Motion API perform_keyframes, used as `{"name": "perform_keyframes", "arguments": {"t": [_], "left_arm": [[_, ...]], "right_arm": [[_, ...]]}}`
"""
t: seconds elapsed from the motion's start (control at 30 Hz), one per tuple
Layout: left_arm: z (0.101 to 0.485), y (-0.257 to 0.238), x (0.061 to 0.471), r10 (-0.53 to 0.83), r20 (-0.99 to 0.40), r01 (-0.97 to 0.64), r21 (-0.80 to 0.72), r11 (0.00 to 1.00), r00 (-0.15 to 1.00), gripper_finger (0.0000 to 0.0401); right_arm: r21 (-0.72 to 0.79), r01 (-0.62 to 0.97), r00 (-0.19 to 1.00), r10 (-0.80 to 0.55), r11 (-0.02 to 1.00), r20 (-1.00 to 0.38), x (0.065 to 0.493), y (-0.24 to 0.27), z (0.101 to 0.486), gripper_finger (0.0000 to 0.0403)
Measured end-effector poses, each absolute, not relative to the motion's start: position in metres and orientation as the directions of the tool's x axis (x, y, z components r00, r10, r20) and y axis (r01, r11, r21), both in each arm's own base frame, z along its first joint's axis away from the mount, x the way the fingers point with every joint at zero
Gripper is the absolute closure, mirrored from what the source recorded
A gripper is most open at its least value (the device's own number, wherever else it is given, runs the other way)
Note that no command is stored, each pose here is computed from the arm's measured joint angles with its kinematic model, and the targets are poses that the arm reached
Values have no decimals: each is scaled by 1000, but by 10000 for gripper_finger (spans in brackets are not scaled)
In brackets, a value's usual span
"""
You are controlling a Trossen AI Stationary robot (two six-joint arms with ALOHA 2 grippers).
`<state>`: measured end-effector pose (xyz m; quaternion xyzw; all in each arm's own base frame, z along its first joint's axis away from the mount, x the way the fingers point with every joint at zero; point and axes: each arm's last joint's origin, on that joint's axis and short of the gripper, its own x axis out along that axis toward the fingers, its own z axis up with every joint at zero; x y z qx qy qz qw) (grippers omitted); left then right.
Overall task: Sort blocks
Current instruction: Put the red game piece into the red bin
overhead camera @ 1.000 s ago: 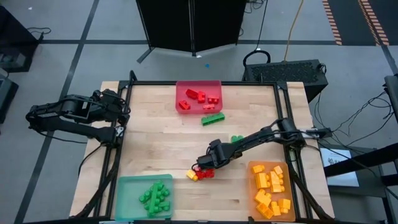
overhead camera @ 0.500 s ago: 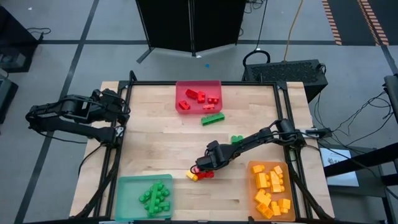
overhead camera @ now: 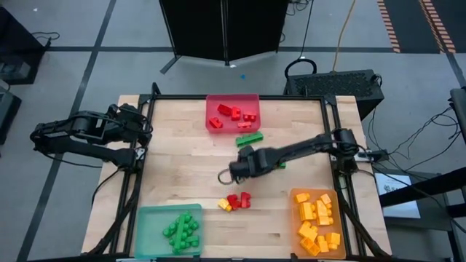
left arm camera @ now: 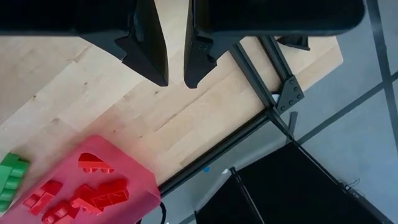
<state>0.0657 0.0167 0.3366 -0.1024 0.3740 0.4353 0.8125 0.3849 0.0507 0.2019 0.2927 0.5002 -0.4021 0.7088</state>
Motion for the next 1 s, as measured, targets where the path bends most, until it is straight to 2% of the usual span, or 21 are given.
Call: {"name": "perform_keyframes", "arguments": {"t": [0.2,0.33,0.43,0.63,0.73,0.93,1.0], "left_arm": [[337,17,66,633,-695,-785,161,598,340,342],[337,17,66,636,-694,-786,162,597,339,342],[337,17,66,636,-694,-786,163,597,339,342],[337,17,66,636,-694,-786,163,596,338,342],[337,17,66,638,-692,-786,165,595,338,342],[337,17,66,638,-692,-787,166,595,337,342],[337,17,65,638,-692,-787,165,595,337,342]], "right_arm": [[131,841,353,-350,525,-868,395,-21,237,252],[196,837,439,-413,510,-798,401,-79,244,252],[212,863,436,-464,460,-771,395,-121,247,252],[163,923,338,-530,350,-778,368,-185,246,252],[169,932,325,-532,321,-782,360,-201,246,252],[183,925,334,-483,334,-809,356,-211,239,252],[165,927,317,-467,338,-826,358,-210,233,238]]}}
